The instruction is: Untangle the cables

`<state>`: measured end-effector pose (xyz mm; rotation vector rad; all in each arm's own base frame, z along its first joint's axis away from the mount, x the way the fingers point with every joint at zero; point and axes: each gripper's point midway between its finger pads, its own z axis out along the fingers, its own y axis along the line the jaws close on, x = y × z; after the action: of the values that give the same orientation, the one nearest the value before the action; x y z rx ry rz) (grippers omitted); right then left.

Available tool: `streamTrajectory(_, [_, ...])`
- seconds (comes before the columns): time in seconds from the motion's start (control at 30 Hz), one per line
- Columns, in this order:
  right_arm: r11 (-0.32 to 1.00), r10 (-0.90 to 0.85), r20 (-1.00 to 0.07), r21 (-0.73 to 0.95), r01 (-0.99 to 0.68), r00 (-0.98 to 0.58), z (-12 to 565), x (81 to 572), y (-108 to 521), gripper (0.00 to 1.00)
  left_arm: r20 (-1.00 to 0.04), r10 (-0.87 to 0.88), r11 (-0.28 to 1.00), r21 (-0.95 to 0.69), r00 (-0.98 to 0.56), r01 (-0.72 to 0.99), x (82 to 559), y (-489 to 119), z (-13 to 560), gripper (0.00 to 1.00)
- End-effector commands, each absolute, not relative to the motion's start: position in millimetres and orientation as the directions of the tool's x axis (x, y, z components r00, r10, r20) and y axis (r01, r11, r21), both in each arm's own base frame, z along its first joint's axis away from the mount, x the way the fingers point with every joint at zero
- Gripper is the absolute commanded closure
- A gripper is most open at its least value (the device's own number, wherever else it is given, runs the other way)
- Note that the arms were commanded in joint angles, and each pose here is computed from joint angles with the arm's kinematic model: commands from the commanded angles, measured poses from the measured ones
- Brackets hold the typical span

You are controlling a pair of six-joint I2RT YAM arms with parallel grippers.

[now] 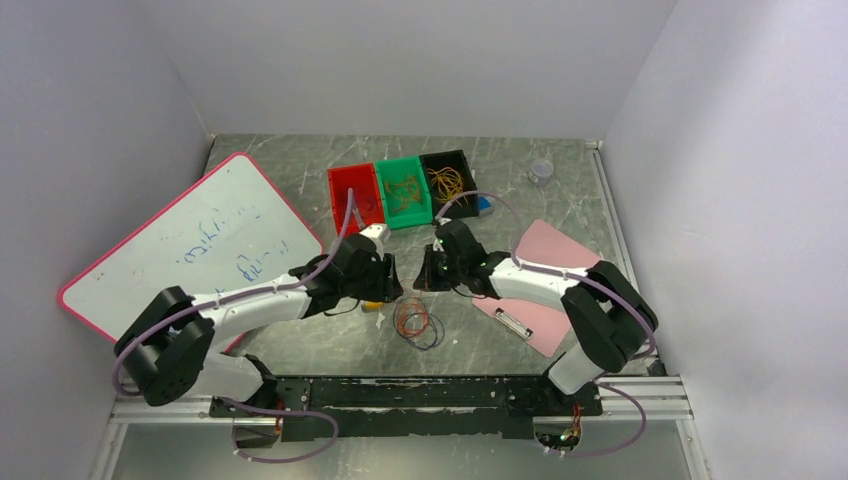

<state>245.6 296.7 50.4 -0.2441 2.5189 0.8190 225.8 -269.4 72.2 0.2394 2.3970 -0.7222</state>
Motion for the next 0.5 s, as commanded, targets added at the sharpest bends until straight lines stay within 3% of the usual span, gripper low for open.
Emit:
streamTrajectory(0.0, [0.788, 0.12, -0.499, 0.574, -0.223, -0.858, 62.6, 259.2, 287.1, 1.0, -0.647, 0.008, 0.773, -0.479, -0.762, 0.415, 229.5, -302.0, 88.4, 0.49])
streamTrajectory(0.47, [0.776, 0.166, -0.491, 0.6, -0.194, -0.855, 67.2, 257.2, 271.4, 1.0, -0.595, 0.127, 0.797, -0.415, -0.794, 0.439, 208.9, -323.0, 41.2, 0.54])
